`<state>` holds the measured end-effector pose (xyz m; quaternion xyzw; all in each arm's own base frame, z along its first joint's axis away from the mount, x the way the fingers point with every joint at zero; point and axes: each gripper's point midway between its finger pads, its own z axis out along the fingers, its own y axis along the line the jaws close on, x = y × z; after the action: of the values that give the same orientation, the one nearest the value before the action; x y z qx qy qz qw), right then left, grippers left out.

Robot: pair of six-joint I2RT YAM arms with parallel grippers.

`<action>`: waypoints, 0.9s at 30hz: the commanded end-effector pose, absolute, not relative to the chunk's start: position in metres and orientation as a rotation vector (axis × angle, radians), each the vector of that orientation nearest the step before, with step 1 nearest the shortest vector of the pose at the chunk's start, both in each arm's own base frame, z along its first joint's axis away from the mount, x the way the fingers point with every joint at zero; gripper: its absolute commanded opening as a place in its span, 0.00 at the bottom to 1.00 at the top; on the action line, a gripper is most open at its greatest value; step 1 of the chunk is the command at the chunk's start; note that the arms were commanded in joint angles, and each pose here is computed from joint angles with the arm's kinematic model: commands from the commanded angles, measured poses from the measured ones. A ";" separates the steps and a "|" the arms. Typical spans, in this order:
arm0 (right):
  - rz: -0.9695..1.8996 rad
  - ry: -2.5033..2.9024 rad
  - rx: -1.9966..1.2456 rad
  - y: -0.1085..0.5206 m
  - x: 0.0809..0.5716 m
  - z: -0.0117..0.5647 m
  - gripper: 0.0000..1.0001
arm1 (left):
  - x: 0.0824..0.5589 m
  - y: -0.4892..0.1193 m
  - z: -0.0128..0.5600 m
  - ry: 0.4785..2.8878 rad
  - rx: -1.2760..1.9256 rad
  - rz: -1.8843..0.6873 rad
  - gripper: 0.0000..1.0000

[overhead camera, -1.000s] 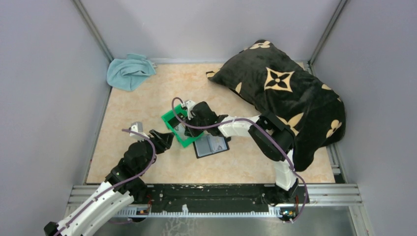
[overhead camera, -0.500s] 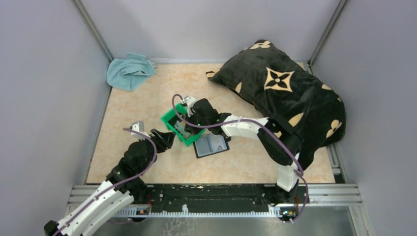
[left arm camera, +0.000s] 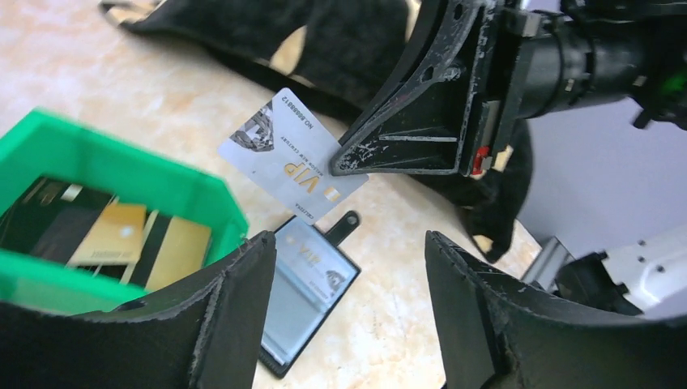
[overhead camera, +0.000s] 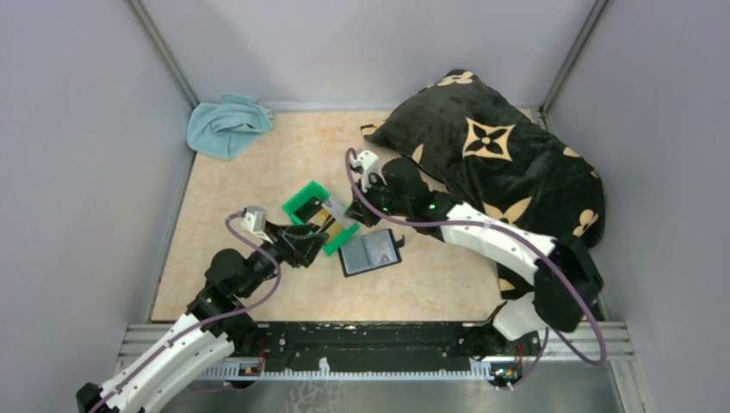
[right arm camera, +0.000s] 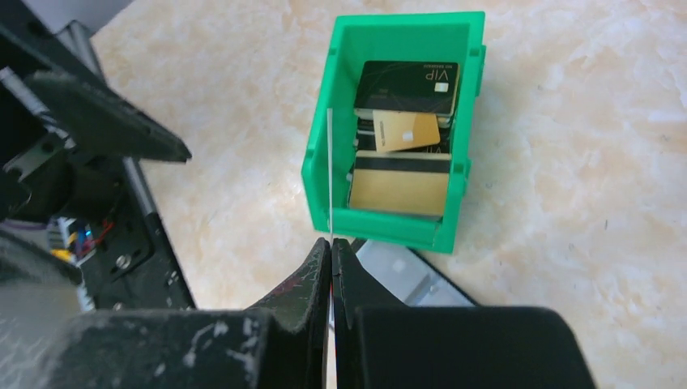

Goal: Take the credit cards out of the card holder

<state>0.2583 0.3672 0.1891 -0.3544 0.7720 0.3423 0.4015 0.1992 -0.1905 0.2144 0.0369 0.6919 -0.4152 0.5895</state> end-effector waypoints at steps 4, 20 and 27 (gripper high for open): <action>1.171 1.837 -1.022 0.333 0.185 0.228 0.00 | 0.168 -0.210 0.296 1.329 0.386 -1.066 0.77; 1.435 1.658 -1.130 0.310 0.115 0.267 0.00 | 0.123 -0.252 0.292 1.375 0.783 -1.279 0.71; 1.419 1.655 -1.175 0.309 0.114 0.268 0.00 | 0.115 -0.254 0.290 1.375 0.819 -1.318 0.61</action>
<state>0.1189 0.3060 0.2412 -0.4226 0.6680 0.5308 0.3057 0.1280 -0.2520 0.2766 0.3126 0.5942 -0.5303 0.5176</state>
